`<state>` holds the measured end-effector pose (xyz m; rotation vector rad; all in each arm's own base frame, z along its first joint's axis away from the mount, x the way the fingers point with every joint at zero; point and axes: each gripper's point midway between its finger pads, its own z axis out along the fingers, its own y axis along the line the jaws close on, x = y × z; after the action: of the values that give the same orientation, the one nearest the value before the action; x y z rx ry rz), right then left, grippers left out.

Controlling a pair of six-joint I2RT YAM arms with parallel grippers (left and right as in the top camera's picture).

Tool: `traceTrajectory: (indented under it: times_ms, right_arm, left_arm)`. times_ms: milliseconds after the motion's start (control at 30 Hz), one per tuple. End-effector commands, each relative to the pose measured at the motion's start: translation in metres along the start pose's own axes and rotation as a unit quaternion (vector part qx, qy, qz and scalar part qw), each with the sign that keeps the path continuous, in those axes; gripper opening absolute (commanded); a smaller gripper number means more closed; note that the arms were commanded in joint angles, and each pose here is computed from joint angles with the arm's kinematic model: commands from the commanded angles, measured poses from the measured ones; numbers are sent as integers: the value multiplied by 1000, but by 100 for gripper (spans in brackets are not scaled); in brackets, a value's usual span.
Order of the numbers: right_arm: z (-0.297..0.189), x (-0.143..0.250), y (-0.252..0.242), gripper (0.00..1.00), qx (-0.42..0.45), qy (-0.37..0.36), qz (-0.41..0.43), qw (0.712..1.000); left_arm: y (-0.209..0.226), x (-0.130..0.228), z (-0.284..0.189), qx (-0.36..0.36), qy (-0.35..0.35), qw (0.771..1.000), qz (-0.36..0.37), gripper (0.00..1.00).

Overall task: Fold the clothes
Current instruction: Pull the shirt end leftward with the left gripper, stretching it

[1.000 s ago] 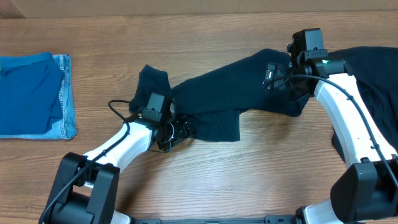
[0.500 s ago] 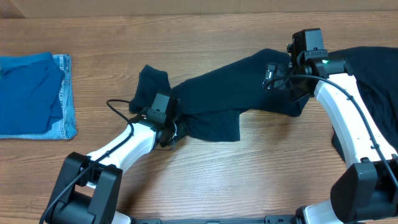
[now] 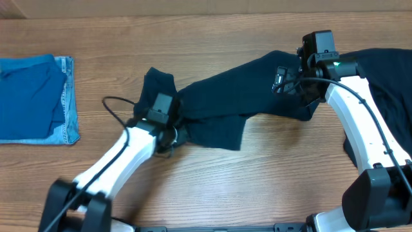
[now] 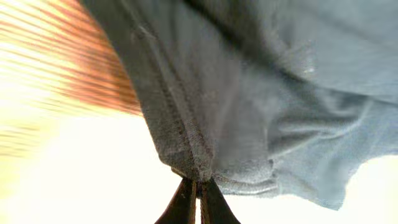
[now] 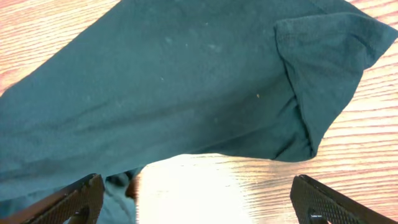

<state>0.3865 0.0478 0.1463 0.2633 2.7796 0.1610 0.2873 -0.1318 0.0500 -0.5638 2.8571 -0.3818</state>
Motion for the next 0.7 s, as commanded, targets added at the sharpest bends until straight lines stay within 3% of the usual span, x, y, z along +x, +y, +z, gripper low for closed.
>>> traceTrajectory:
  times_ms: [0,233,667]
  right_arm:
    - [-12,-4,1,100,-5,-11,2,1000]
    - [-12,18,-17,100,39,32,4,999]
    - [36,28,-32,100,61,47,13,997]
  left_arm:
    - [-3,-49,-77,-5,-134,990,52,4]
    - [33,-66,-148,-15,-218,975,25,4]
    - [98,-84,-162,-92,-234,968,-23,4]
